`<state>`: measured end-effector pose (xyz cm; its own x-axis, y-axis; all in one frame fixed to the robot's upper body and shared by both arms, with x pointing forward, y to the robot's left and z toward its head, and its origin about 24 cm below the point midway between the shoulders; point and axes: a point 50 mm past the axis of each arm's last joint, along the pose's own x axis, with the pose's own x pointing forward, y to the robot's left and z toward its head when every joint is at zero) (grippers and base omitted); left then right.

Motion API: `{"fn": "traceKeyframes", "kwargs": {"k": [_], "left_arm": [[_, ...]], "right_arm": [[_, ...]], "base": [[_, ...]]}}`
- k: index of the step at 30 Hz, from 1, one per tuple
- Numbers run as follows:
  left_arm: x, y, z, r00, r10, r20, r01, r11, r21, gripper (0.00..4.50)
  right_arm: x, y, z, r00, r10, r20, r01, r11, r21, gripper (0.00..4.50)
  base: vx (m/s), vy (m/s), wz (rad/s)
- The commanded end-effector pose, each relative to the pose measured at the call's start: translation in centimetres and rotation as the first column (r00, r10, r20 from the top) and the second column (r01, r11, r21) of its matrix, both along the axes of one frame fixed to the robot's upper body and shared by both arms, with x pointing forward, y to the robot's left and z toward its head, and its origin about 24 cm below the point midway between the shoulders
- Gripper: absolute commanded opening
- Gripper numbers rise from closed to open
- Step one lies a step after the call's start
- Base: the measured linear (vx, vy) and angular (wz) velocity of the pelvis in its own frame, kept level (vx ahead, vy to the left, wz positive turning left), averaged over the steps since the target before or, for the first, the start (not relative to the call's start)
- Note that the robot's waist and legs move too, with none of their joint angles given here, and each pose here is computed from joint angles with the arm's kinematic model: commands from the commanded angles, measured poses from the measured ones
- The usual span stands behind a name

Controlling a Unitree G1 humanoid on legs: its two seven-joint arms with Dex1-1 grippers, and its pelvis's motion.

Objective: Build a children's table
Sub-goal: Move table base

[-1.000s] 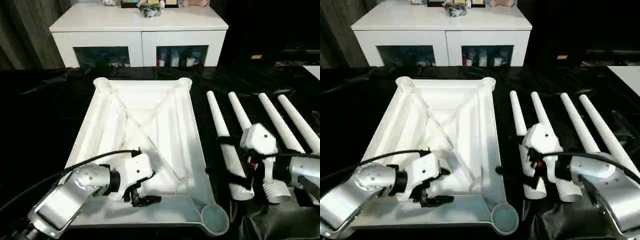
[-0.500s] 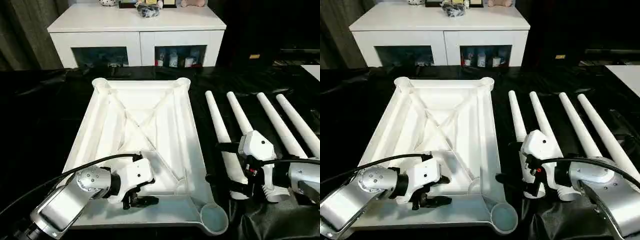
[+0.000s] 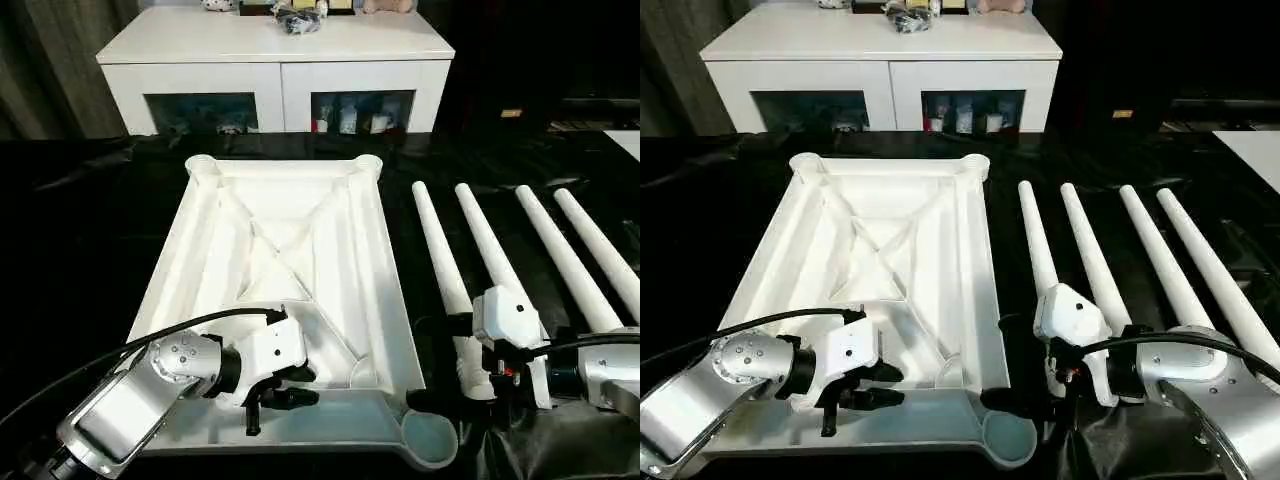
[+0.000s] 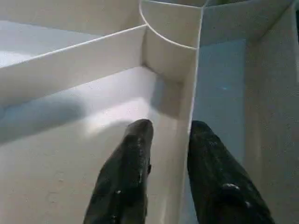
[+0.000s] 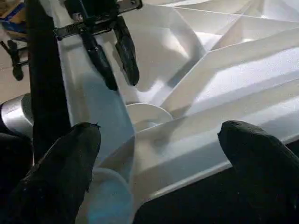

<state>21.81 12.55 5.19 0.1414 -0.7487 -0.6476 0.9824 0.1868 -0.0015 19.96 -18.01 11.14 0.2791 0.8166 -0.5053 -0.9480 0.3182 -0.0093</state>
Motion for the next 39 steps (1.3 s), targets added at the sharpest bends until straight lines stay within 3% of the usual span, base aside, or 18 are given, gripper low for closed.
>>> {"fn": "traceKeyframes", "kwargs": {"k": [1, 5, 9, 11, 15, 18, 25, 32, 39], "left_arm": [[0.1, 0.1, 0.5, 1.000, -0.012, 0.022, 0.012, 1.000, 0.014, 1.00], [0.0, 0.3, 0.1, 0.999, -0.030, 0.013, 0.029, 0.998, 0.052, 0.59], [-0.2, 0.5, -0.2, 0.999, -0.044, 0.009, 0.043, 0.995, 0.092, 0.46], [-0.3, 0.6, -0.4, 0.999, -0.046, 0.006, 0.045, 0.994, 0.102, 0.13], [0.0, 0.6, -0.6, 1.000, -0.014, 0.019, 0.012, 0.994, 0.113, 0.04], [1.3, 0.9, -0.5, 0.990, 0.110, 0.083, -0.118, 0.988, 0.100, 0.04], [3.3, 2.3, -0.5, 0.946, 0.256, 0.199, -0.284, 0.951, 0.123, 0.04], [3.7, 2.6, -0.5, 0.935, 0.269, 0.232, -0.304, 0.944, 0.129, 0.04], [4.2, 3.5, -1.0, 0.912, 0.318, 0.258, -0.366, 0.916, 0.165, 0.04]], "right_arm": [[0.0, -0.2, 0.1, 1.000, 0.006, 0.004, -0.006, 1.000, -0.023, 4.50], [0.0, -0.1, -0.1, 1.000, 0.010, 0.001, -0.010, 0.999, -0.034, 4.50], [0.0, 0.0, -0.1, 1.000, 0.010, 0.002, -0.010, 0.999, -0.037, 4.50], [0.0, 0.0, -0.2, 1.000, 0.010, 0.001, -0.010, 0.999, -0.038, 4.50], [0.1, 0.0, -0.2, 1.000, 0.003, 0.009, -0.003, 0.999, -0.040, 4.50], [1.2, -0.3, -0.1, 0.994, -0.069, 0.079, 0.073, 0.996, -0.044, 4.50], [3.0, -0.8, 0.2, 0.967, -0.165, 0.195, 0.179, 0.982, -0.056, 4.50], [3.8, -0.9, 0.1, 0.948, -0.205, 0.244, 0.228, 0.971, -0.071, 4.50], [5.8, -1.8, -0.3, 0.872, -0.385, 0.300, 0.429, 0.898, -0.094, 4.50]], "base": [[0.000, 0.000, 0.00], [0.000, 0.000, 0.00], [0.000, 0.000, 0.00], [0.000, 0.000, 0.00], [0.000, 0.000, 0.00], [0.000, 0.000, 0.00], [0.000, 0.000, 0.00], [0.000, 0.000, 0.00], [0.000, 0.000, 0.00]]}}
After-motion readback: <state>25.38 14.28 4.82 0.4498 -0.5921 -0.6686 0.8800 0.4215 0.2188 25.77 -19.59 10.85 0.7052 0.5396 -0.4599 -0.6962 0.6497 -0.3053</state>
